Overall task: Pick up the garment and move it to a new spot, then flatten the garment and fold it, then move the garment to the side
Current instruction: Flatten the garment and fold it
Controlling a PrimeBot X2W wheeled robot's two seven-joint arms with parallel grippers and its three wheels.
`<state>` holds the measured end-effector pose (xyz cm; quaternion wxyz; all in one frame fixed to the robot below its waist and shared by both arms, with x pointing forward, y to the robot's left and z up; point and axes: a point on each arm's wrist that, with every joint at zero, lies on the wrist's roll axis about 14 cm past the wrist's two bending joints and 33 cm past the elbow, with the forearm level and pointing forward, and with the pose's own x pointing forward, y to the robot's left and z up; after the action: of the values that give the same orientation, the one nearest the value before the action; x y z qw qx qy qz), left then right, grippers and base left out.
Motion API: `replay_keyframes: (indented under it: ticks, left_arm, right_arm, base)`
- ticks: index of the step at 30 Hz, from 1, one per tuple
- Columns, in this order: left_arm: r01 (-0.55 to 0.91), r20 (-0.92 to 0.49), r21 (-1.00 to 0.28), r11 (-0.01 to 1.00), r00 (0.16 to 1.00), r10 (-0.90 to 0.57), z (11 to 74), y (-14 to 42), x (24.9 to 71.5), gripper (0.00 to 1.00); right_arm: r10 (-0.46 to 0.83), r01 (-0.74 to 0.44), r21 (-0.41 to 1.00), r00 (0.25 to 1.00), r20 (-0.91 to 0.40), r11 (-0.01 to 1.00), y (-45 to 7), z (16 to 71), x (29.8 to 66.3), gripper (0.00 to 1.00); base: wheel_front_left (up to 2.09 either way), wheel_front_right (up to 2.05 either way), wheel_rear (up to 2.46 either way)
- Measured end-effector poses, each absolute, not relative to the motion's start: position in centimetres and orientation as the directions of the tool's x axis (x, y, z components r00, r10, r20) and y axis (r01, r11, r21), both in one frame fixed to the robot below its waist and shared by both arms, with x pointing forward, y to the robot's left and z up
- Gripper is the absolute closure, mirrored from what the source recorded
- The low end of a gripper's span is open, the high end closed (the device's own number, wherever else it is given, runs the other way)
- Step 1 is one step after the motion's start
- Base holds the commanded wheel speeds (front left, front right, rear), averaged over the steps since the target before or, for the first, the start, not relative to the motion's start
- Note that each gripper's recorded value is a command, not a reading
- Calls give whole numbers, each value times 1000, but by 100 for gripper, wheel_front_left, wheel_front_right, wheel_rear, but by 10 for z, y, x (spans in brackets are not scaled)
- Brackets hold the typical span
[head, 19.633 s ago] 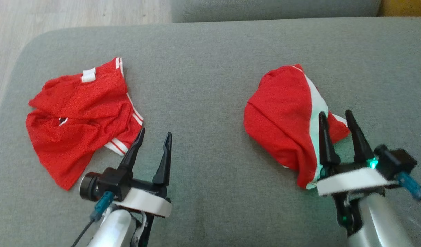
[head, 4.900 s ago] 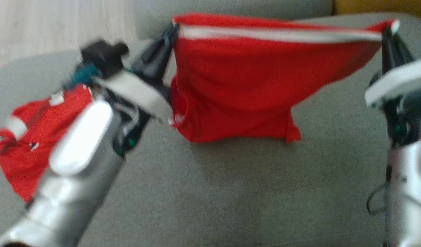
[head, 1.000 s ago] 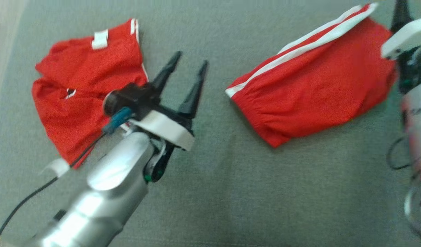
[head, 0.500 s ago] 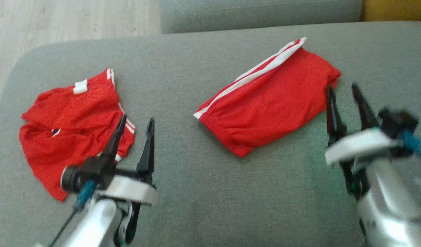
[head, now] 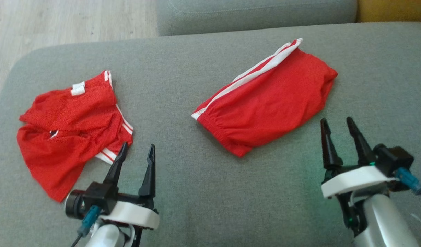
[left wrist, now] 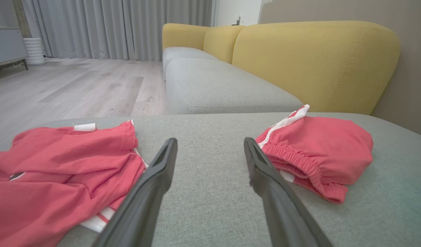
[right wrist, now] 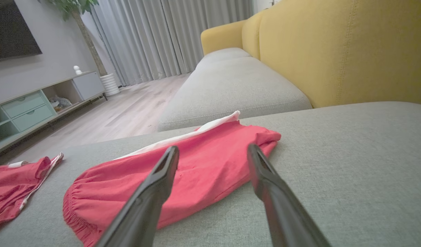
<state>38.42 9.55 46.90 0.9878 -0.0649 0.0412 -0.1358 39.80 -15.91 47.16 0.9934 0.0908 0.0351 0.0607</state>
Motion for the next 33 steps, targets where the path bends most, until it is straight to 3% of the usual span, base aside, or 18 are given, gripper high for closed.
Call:
replay_keyframes:
  ticks: [5, 11, 16, 24, 31, 32, 33]
  left_arm:
    - [281, -74, -136, 950, 953, -292, 463, 92, 393, 0]
    - [282, -53, -158, 946, 955, -293, 464, 90, 421, 0]
    - [246, -99, -175, 953, 959, -265, 444, 102, 428, 0]
    - [188, -121, -189, 964, 970, -212, 434, 122, 438, 0]
    - [168, -134, -181, 969, 972, -193, 429, 129, 439, 0]
    - [173, -132, -184, 968, 971, -198, 429, 127, 440, 0]
    - [179, -128, -187, 966, 971, -204, 430, 125, 440, 0]
  right_arm:
    - [119, -102, 152, 987, -106, 983, -166, 470, 420, 0]
    - [70, -56, 76, 980, -186, 996, -197, 479, 496, 0]
    - [33, 0, 93, 936, -351, 996, -209, 443, 539, 0]
    - [-18, 42, 28, 814, -581, 999, -223, 371, 555, 0]
    - [9, 28, 50, 781, -624, 998, -210, 360, 560, 0]
    - [11, 28, 51, 775, -632, 998, -210, 359, 558, 24]
    - [13, 31, 58, 770, -638, 998, -210, 358, 556, 95]
  base:
    - [0, 0, 0]
    - [0, 0, 0]
    - [0, 0, 0]
    - [0, 0, 0]
    - [0, 0, 0]
    - [0, 0, 0]
    - [0, 0, 0]
